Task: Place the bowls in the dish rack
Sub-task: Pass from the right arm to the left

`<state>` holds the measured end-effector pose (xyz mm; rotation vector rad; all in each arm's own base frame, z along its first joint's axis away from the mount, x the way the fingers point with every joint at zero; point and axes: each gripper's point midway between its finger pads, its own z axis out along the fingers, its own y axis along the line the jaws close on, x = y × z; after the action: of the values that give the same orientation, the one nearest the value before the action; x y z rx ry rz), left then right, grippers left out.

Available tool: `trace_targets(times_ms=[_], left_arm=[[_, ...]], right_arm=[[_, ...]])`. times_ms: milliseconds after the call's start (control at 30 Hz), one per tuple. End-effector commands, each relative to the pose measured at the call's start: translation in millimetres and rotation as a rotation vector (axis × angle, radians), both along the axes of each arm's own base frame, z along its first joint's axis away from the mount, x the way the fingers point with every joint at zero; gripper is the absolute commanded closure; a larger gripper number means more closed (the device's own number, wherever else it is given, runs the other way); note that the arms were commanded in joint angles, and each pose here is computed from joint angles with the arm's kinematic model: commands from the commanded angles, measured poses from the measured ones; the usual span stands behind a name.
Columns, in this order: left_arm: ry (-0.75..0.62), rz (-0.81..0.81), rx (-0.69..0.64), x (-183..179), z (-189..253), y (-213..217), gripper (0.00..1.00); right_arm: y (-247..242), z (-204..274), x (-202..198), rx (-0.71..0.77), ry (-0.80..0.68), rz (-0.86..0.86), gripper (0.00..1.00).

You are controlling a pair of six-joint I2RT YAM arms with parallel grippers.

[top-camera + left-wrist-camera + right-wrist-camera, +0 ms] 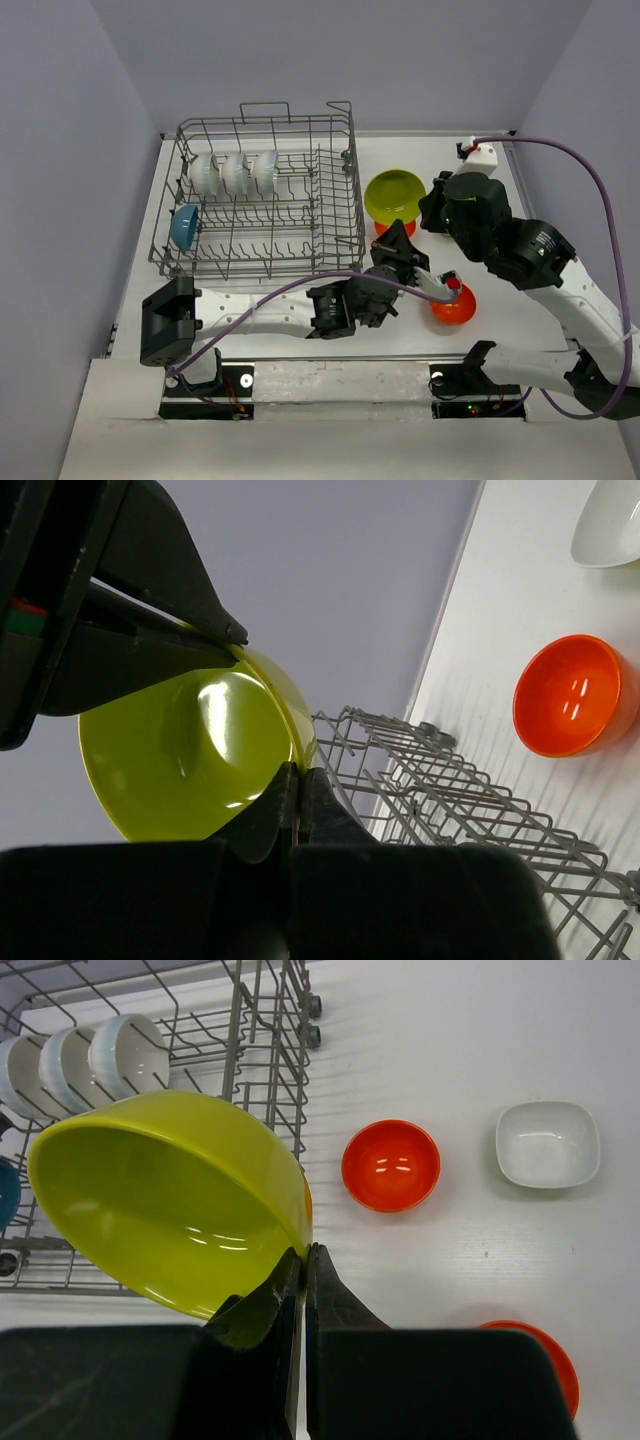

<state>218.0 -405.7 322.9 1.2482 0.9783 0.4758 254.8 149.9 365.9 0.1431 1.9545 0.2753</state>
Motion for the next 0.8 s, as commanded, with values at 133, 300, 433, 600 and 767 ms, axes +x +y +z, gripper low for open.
trace_targets(times_ms=[133,300,433,600,767], left_arm=[[-0.05,0.074,-0.157,6,49,12,0.84],[-0.067,0.087,-0.17,8,54,14,0.74],[-0.073,0.093,-0.168,9,55,16,0.66],[-0.081,0.103,-0.159,12,54,18,0.6],[-0.084,0.106,-0.148,17,51,17,0.58]], right_arm=[[-10,21,-1,0.05,-0.069,-0.035,0.99],[-10,22,-2,0.057,-0.07,-0.029,0.99],[-9,23,-3,0.057,-0.069,-0.024,0.99],[-8,24,-4,0.06,-0.068,-0.015,0.99],[-9,27,-5,0.061,-0.07,-0.011,0.99]])
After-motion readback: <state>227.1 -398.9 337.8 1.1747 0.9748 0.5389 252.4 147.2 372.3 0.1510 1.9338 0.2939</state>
